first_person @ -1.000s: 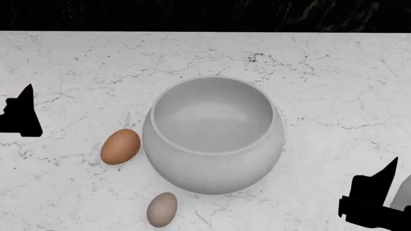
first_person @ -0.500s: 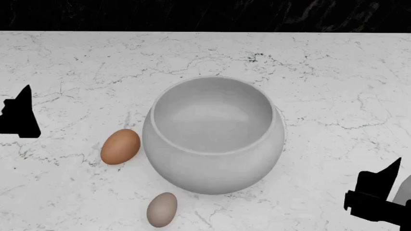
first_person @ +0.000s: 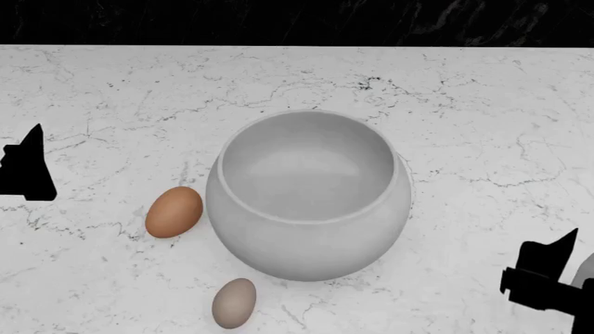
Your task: Place the eggs and milk next to the bowl.
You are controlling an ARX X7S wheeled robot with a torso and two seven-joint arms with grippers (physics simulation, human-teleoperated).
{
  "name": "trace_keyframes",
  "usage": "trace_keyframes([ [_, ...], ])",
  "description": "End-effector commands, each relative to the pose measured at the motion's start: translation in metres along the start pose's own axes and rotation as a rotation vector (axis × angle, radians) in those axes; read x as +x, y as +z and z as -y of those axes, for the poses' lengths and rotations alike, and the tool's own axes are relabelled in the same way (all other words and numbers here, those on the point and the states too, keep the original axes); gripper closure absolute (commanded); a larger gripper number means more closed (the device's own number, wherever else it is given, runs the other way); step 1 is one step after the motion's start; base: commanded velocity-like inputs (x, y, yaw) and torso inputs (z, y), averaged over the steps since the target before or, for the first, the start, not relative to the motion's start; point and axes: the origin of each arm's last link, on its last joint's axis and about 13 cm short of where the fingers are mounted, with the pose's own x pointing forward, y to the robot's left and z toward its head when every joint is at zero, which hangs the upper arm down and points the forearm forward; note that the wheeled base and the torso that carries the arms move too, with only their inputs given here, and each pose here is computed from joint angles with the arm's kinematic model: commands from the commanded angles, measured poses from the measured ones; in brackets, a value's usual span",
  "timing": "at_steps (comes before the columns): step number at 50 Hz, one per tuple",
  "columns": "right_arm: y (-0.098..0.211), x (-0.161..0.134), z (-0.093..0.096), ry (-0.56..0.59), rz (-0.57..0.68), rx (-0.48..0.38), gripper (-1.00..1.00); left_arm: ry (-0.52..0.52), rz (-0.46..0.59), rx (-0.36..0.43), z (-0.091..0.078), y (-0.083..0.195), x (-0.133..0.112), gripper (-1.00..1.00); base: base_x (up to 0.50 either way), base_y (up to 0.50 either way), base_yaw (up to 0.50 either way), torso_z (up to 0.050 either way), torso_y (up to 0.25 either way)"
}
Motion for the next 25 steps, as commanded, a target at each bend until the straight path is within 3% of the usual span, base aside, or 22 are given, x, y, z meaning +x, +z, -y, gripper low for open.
trace_keyframes([
  [1,-0.004,0.012,-0.004,-0.002,-0.02,0.006,-1.0,0.006,-0.002,0.003,-0.001,0.0,0.0,-1.0,0.0,0.0,0.0,0.0,0.0],
  [25,-0.02,0.022,-0.006,-0.014,-0.075,0.009,-1.0,0.009,-0.005,0.005,-0.002,-0.002,0.0,-1.0,0.0,0.0,0.0,0.0,0.0],
])
